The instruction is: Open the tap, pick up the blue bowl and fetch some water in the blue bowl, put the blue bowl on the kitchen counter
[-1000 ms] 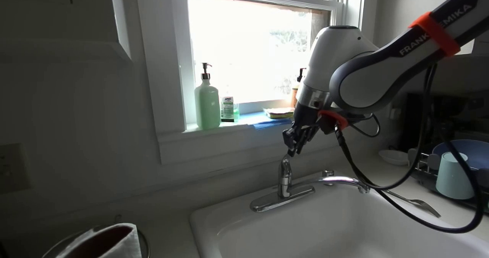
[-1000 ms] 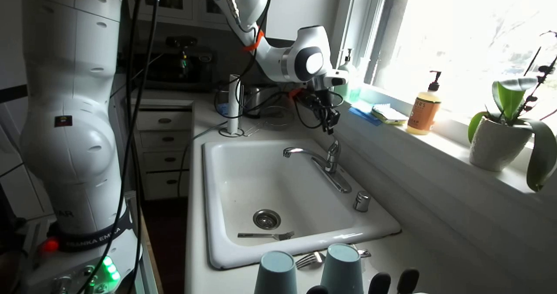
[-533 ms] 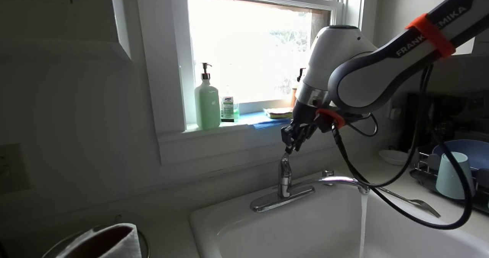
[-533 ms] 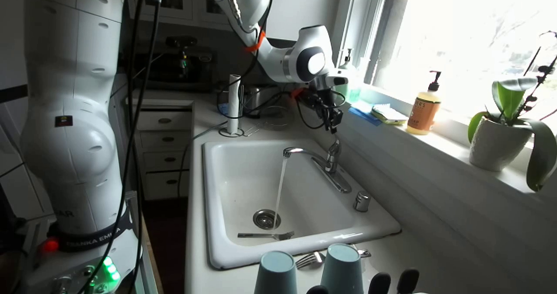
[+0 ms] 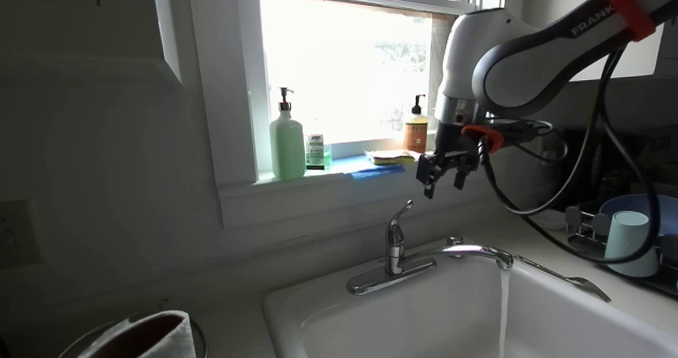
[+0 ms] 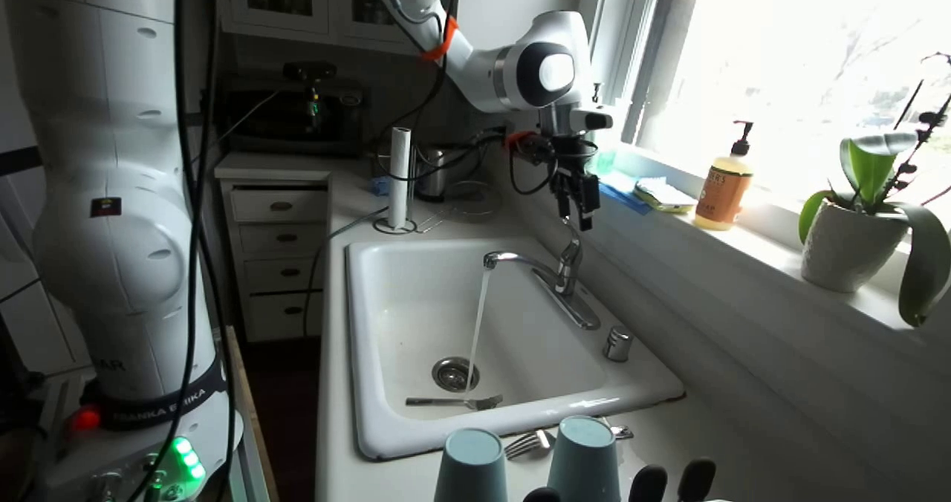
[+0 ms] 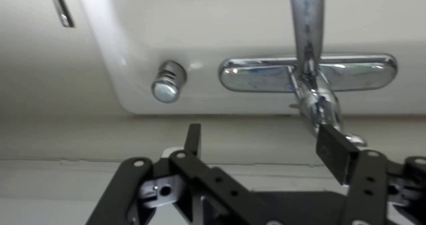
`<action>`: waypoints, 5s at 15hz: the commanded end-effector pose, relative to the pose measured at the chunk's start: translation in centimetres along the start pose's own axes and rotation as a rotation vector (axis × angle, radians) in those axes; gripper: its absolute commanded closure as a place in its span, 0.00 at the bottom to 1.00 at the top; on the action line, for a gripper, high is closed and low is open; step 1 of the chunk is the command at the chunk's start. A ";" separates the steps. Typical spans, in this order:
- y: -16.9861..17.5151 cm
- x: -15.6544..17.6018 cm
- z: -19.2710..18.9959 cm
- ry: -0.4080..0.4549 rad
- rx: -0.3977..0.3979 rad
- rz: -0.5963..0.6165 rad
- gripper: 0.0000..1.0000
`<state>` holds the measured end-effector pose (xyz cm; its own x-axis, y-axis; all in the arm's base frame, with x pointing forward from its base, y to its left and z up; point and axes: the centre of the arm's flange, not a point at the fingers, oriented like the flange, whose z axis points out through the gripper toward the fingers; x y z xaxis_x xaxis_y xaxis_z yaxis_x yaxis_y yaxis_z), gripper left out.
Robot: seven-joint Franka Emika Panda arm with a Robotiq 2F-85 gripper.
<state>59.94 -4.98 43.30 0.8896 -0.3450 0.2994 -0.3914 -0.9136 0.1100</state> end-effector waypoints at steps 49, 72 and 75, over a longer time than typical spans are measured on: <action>51.6 -14.6 11.6 -0.318 -0.261 0.463 0.37; 53.5 -14.8 11.1 -0.321 -0.310 0.526 0.99; 54.3 -14.3 8.8 -0.286 -0.326 0.540 0.99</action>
<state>28.49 -51.36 34.60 0.5768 -0.8109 0.0985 -0.7921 -0.5257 0.3101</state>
